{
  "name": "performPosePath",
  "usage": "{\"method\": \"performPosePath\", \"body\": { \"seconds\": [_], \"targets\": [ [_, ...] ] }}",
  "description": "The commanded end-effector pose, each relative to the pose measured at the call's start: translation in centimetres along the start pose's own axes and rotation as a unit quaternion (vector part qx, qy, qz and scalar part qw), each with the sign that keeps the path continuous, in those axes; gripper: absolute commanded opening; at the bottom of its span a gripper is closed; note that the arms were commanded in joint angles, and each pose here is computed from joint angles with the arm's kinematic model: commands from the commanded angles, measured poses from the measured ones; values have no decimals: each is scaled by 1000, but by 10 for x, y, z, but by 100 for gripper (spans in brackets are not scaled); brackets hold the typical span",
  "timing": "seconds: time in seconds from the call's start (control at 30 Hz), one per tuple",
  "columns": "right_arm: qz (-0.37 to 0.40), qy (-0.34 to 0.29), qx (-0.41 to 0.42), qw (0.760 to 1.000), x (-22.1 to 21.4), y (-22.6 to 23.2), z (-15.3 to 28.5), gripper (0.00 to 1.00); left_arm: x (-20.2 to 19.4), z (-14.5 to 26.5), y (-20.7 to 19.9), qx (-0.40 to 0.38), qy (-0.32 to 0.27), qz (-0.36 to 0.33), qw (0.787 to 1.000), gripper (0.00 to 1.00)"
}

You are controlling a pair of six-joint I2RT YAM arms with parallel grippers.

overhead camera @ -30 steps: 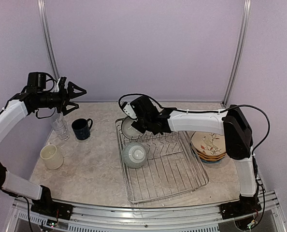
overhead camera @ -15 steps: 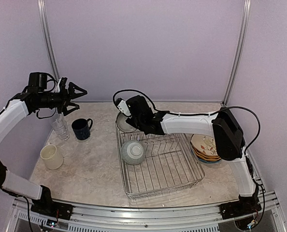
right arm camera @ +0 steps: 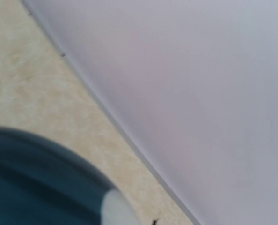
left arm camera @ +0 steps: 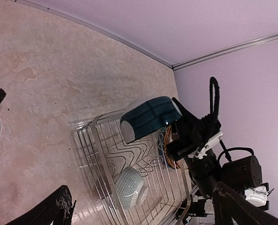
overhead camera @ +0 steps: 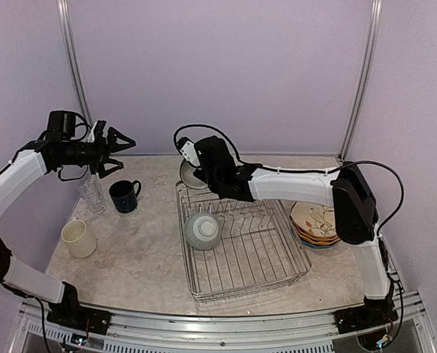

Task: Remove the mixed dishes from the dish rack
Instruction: Grab the bowl from the dish rack, then place the bowl at the corner of the board.

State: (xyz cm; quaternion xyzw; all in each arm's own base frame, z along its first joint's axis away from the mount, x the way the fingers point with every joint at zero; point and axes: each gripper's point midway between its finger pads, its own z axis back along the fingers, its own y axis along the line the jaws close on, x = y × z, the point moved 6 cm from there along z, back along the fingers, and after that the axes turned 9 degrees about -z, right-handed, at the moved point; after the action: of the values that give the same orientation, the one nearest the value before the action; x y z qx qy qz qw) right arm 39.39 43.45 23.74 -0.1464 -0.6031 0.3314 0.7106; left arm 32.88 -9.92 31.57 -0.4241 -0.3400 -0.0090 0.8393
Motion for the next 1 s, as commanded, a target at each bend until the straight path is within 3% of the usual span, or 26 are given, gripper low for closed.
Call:
{"method": "performPosePath", "body": {
  "seconds": [0.0,0.23,0.33,0.5,0.67,0.77,0.87,0.97],
  "targets": [
    [-138,-64,-63,986,56,-86,43,0,2,-4,-2,-11,11,-6,1000,99],
    [-238,-51,-95,965,31,-150,62,0,1,-5,-1,-10,14,-2,1000,99],
    [-298,10,-110,948,-17,-188,45,0,1,-6,-1,-10,14,-2,1000,99],
    [-449,84,-51,888,-106,-231,15,0,-1,-10,-2,-24,23,7,999,99],
    [-480,177,-115,852,-188,-249,-3,0,-2,-10,-1,-16,23,3,1000,99],
    [-497,243,-99,827,-225,-250,-23,0,-2,-11,-2,-20,25,4,999,99],
    [-480,300,-112,817,-253,-248,-39,0,-3,-10,-2,-8,23,-1,1000,99],
    [-473,319,-109,814,-262,-250,-48,0,-2,-9,-3,-9,23,-1,1000,99]
  ]
}}
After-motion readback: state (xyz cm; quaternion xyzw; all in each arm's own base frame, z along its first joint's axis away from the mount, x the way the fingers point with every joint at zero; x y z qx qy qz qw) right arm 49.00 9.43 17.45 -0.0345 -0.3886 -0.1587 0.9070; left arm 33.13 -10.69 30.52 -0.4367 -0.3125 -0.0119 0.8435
